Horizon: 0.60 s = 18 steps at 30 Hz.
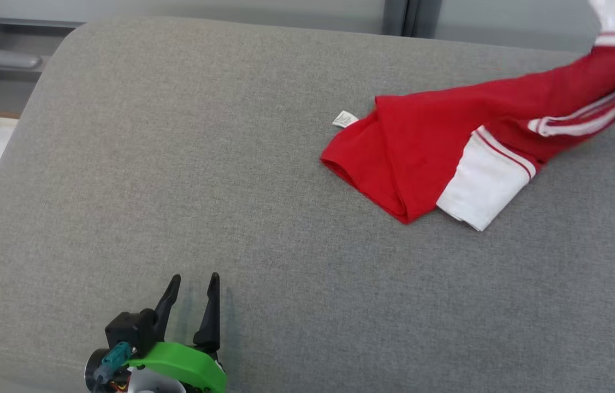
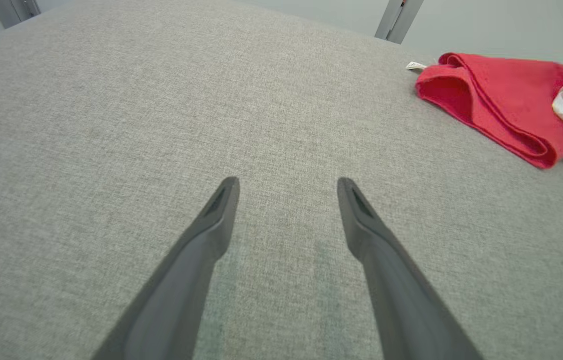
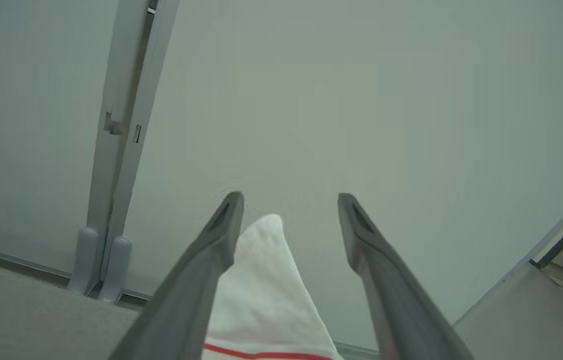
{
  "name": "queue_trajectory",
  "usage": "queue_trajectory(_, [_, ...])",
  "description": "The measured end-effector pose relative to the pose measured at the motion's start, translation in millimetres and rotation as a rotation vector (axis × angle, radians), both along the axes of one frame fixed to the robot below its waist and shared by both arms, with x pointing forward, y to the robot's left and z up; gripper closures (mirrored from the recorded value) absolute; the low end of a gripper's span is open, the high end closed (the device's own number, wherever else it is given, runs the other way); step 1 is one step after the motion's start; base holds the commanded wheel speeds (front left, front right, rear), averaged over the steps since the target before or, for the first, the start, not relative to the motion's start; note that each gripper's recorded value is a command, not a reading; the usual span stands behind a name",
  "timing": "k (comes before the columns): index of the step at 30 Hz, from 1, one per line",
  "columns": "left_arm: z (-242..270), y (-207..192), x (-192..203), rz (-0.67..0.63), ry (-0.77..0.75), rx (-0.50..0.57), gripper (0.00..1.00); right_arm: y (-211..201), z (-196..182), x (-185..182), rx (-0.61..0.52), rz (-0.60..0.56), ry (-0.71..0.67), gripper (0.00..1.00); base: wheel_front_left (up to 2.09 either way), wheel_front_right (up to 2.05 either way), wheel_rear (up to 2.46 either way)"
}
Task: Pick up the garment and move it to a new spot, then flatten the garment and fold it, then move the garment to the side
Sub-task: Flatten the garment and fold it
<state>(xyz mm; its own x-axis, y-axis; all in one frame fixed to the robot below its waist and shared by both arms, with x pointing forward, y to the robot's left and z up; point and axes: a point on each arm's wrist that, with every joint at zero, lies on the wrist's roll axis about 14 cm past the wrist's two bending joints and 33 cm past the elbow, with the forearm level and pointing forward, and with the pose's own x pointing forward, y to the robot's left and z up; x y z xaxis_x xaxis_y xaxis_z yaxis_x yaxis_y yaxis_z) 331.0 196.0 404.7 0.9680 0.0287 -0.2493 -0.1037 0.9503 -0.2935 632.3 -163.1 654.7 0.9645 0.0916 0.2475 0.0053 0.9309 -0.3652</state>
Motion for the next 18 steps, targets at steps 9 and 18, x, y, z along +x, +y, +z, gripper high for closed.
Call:
queue_trajectory(9, [-7.0, 3.0, 5.7, -0.006, 0.022, 0.007, 0.00, 0.7, -103.1, -25.3, 0.093, -0.037, 0.162, 0.00, 0.00, 0.00, 0.00])
queue_trajectory(18, [-2.7, -13.3, 22.3, -0.068, -0.001, 0.003, 0.00, 51.4, -139.4, -53.7, 0.136, 0.116, 0.245, 0.00, 0.00, 0.00, 0.00])
